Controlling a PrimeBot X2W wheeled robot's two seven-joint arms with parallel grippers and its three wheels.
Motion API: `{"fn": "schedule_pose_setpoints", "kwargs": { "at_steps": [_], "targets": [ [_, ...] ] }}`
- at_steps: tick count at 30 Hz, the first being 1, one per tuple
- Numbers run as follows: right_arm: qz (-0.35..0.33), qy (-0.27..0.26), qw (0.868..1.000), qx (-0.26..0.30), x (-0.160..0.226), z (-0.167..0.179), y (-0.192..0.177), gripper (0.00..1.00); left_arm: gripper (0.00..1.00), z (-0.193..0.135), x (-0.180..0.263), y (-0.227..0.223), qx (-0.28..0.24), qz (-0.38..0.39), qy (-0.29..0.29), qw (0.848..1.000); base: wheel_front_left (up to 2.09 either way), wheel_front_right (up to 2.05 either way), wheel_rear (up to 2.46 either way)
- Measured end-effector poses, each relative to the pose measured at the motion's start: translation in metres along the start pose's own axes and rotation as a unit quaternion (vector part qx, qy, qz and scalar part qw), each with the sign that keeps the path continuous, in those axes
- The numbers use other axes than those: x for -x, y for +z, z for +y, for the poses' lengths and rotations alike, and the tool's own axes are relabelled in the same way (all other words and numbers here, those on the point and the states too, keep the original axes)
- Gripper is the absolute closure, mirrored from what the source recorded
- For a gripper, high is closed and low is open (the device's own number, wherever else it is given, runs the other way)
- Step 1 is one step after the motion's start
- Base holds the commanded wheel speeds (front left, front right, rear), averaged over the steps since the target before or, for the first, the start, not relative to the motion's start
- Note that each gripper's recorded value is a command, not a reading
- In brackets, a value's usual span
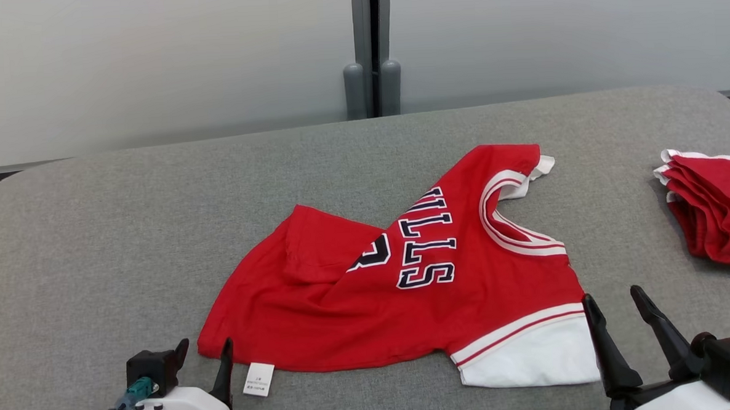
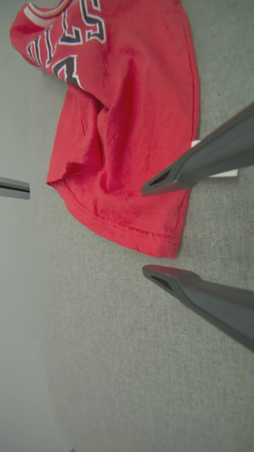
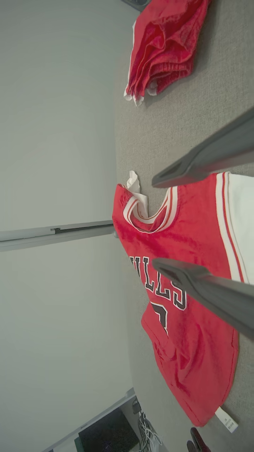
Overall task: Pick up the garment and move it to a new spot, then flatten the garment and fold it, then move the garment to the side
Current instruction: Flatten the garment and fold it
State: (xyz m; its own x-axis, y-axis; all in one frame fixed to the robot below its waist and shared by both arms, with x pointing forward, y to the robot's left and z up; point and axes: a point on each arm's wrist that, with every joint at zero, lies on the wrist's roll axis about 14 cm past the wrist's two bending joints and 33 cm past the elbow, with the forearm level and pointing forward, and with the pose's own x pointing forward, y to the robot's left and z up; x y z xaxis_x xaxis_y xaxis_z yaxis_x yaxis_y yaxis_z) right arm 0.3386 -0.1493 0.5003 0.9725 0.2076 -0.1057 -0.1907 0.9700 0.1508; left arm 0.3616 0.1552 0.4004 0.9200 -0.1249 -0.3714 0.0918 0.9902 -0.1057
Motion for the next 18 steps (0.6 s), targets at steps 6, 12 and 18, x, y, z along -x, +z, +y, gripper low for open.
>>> {"fn": "schedule_pose_setpoints", "kwargs": {
  "at_steps": [6,12,18],
  "targets": [
    [0.035,-0.019,0.999,-0.022,-0.001,-0.01,-0.026,0.0,1.0,0.007,-0.015,-0.039,0.027,0.076,0.01,0.997,0.0,0.0,0.0],
    [0.104,-0.06,0.992,-0.045,0.019,-0.031,-0.072,0.0,1.0,0.008,-0.026,-0.042,0.031,0.073,0.004,0.997,0.0,0.0,0.0],
    [0.176,-0.068,0.979,-0.078,0.038,-0.027,-0.119,0.0,1.0,0.012,-0.031,-0.041,0.036,0.063,0.008,0.997,0.0,0.0,0.0]
  ]
}}
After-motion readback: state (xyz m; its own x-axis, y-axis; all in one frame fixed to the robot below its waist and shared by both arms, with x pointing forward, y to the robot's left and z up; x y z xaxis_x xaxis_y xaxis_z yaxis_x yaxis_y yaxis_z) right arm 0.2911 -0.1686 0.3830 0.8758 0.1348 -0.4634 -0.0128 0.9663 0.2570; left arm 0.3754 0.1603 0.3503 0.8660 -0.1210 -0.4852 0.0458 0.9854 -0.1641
